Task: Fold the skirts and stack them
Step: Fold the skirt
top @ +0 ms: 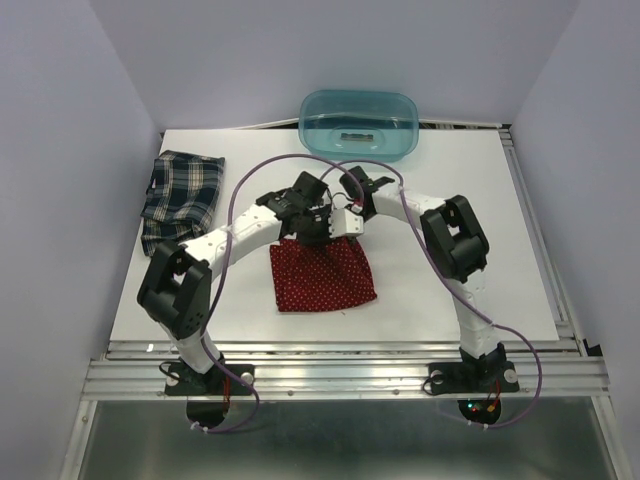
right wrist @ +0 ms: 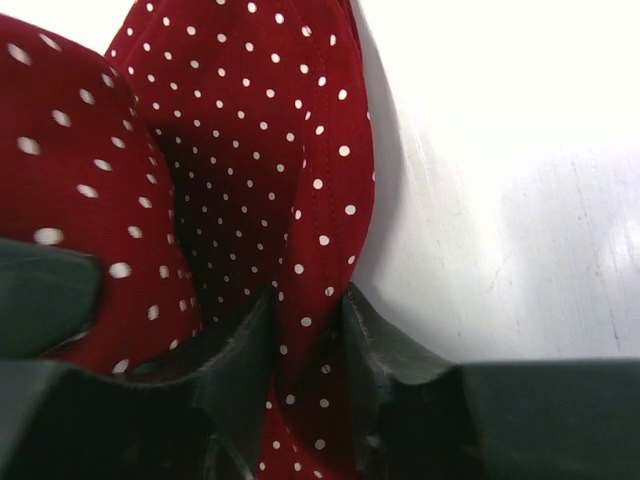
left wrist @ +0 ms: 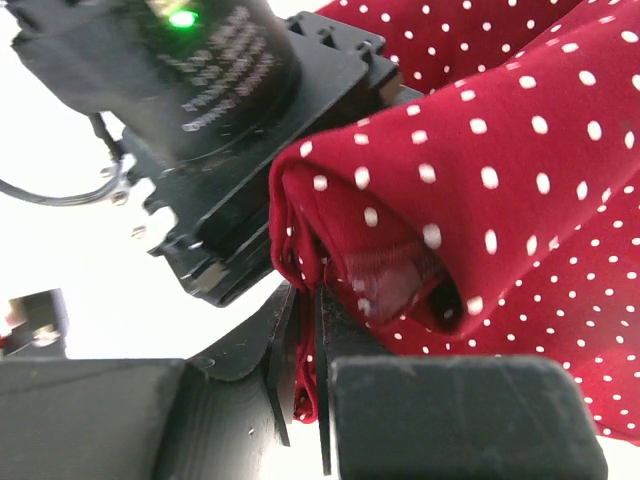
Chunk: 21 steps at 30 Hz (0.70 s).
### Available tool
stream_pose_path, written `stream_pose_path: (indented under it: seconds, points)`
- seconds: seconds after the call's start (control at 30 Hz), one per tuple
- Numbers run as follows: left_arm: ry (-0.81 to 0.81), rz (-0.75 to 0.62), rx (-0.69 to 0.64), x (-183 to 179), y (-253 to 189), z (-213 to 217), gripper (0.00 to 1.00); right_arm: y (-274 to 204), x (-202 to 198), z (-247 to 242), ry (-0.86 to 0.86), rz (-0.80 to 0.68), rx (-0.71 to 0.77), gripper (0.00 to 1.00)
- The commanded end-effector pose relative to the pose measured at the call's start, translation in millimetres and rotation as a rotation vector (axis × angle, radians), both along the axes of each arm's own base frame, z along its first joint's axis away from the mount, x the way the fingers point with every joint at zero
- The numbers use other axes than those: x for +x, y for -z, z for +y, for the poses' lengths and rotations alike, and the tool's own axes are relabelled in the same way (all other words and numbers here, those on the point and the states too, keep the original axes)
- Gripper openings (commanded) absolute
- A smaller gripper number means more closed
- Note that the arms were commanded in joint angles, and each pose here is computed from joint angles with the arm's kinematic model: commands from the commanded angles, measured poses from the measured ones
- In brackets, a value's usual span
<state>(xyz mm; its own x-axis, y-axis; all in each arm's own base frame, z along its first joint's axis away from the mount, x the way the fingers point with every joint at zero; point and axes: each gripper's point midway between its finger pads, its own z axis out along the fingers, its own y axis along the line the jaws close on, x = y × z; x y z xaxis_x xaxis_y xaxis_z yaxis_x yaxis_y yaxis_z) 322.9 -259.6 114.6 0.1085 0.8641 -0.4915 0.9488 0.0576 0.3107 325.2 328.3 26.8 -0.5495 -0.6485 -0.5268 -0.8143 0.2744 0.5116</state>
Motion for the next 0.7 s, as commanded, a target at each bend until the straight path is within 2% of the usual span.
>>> stream_pose_path:
  seconds: [0.0, 0.2, 0.4, 0.5, 0.6, 0.67]
  points:
    - [0.009, -0.045, 0.006, 9, 7, 2, 0.00, 12, 10, -5, 0.017, -0.038, -0.100, 0.42]
    - [0.013, -0.033, 0.001, 6, 6, 1, 0.00, -17, 51, -3, 0.111, -0.116, -0.087, 0.62]
    - [0.002, -0.052, 0.017, 11, 8, 3, 0.02, -44, 87, -9, 0.241, -0.135, -0.055, 0.75]
    - [-0.011, -0.049, 0.021, 16, 10, 2, 0.11, -58, 103, -20, 0.323, -0.134, -0.035, 0.82]
    - [-0.028, -0.056, 0.012, 22, 4, 1, 0.29, -71, 123, -41, 0.412, -0.160, -0.039, 0.86]
    - [-0.040, -0.071, 0.003, 28, -6, -1, 0.34, -84, 135, -60, 0.464, -0.185, -0.035, 0.87]
